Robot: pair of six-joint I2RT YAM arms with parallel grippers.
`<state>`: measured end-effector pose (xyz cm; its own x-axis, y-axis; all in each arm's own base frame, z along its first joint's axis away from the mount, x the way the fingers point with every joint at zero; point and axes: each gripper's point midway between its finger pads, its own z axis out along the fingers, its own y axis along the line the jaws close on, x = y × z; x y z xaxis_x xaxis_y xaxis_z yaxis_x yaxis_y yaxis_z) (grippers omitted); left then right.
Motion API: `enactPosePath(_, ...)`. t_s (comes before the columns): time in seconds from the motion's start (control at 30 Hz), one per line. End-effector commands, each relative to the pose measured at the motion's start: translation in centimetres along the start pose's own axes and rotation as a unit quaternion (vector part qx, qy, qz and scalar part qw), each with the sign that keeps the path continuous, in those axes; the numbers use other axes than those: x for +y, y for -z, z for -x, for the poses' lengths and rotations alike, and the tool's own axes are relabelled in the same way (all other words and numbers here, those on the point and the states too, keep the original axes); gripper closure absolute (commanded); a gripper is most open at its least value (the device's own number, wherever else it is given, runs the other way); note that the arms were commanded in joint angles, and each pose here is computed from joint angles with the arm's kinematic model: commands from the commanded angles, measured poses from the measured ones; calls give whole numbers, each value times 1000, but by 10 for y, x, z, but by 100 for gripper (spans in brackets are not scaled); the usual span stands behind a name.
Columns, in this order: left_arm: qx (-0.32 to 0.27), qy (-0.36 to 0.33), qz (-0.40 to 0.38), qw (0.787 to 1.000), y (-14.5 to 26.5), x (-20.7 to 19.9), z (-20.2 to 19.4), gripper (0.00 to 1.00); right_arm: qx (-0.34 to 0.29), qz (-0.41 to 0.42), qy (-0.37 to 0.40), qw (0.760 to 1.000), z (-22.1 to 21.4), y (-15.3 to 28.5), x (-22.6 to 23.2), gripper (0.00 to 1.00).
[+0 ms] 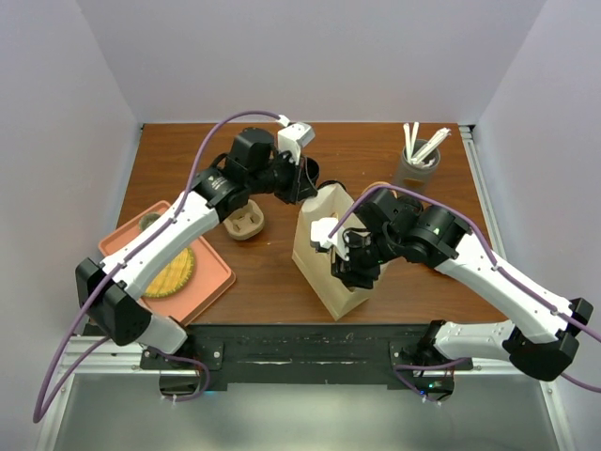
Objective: Pack the takeout coffee
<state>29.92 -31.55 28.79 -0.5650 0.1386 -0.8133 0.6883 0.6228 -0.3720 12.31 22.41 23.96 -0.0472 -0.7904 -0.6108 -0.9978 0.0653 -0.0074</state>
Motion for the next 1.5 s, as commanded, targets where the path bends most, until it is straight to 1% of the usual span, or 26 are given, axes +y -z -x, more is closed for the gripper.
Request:
enactPosePath(0.0,-124,-107,-37,986,26,-26,63,100,43,-41,275,959,-1,22,-34,49)
enactPosePath(0.17,-154,-149,-44,976,37,-30,66,100,31,-71,287,955,10,35,-40,48)
enactPosePath(0.2,-176,-160,-49,970,45,-36,74,100,30,-76,291,953,12,38,-42,47)
enactPosePath(0.23,-178,-162,-50,969,44,-35,71,100,28,-80,293,952,14,39,-42,47)
enactPosePath(0.3,-198,-175,-63,962,52,-42,77,100,29,-87,296,951,13,41,-44,46)
enactPosePath(0.43,-195,-181,-81,961,52,-48,72,100,41,-91,301,948,2,36,-46,47)
enactPosePath(0.57,-194,-186,-95,958,53,-52,66,100,29,-116,306,944,2,34,-50,47)
enactPosePath(0.63,-192,-191,-104,957,52,-53,61,100,35,-123,315,941,-5,29,-52,47)
enactPosePath(0.7,-196,-202,-119,952,54,-58,59,100,31,-139,316,938,-7,26,-57,48)
enactPosePath(0.73,-191,-201,-123,953,51,-57,52,100,2,-167,320,933,7,34,-60,49)
enactPosePath(0.83,-186,-210,-125,952,51,-56,47,100,-43,-197,307,930,28,52,-61,49)
enactPosePath(0.97,-165,-218,-130,953,49,-54,35,100,-46,-239,305,921,30,72,-66,50)
enactPosePath(1.1,-167,-230,-139,949,52,-56,32,100,-43,-276,305,911,30,87,-73,49)
enactPosePath(1.2,-163,-228,-141,949,51,-56,32,100,-77,-304,302,900,46,104,-74,48)
enactPosePath(1.23,-167,-230,-139,949,54,-57,37,100,-78,-305,302,900,46,106,-74,48)
enactPosePath(1.3,-166,-204,-120,957,54,-53,41,100,-69,-295,294,907,43,105,-72,48)
enactPosePath(1.33,-174,-189,-108,960,58,-52,49,96,-57,-283,291,912,35,101,-69,49)
enactPosePath(1.37,-170,-141,-73,973,57,-42,52,90,-53,-279,288,914,31,99,-68,49)
enactPosePath(1.43,-178,-103,-47,978,67,-40,66,79,-54,-291,285,912,25,99,-69,49)
enactPosePath(1.47,-166,-68,-22,984,69,-32,63,70,-59,-295,281,911,25,98,-69,49)
